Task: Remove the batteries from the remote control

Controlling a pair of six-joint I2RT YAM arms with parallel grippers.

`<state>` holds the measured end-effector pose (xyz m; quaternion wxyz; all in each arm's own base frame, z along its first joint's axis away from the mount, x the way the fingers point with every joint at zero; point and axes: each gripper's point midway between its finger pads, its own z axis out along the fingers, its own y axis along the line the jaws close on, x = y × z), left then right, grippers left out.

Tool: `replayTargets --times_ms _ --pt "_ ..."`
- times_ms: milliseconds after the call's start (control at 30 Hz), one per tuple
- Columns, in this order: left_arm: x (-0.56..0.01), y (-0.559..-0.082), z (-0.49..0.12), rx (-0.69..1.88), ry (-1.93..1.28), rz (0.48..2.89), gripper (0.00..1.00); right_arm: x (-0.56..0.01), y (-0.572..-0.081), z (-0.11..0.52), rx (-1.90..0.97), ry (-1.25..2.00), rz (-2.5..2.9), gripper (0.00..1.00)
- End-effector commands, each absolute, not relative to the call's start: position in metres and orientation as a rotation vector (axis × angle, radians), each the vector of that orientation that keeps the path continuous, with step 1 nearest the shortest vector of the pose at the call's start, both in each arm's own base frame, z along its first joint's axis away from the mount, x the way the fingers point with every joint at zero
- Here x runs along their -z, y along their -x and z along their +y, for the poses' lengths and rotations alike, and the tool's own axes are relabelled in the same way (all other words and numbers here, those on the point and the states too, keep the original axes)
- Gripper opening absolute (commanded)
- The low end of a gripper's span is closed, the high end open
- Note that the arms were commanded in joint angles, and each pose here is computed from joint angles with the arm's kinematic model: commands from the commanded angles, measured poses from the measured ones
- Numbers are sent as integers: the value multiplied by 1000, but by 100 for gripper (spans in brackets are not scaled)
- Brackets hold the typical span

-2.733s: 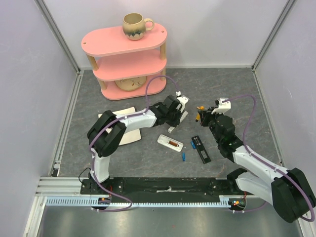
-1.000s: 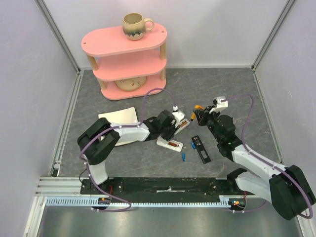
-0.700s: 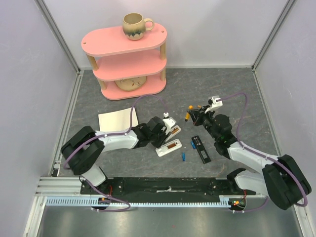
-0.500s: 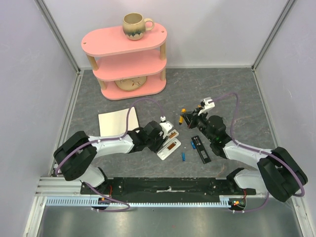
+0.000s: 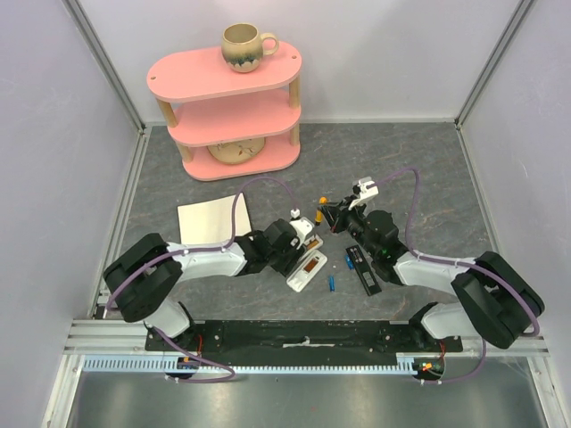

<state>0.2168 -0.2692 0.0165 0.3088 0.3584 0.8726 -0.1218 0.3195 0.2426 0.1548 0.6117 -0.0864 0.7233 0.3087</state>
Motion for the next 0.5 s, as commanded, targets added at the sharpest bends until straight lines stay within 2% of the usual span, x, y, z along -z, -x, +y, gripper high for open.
replayTargets --times_ms 0,133,233,467 --pt "-22 -231 -291 358 -920 2257 56 -182 -334 244 -693 163 1567 0" --pt "-19 -229 -291 364 -930 2267 40 -176 -336 241 -664 163 1580 0" --pt "-19 -227 -289 365 -928 2267 31 -172 -335 237 -647 157 1588 0" --pt "-22 -227 -291 393 -910 2252 26 -170 -335 233 -629 151 1583 0"
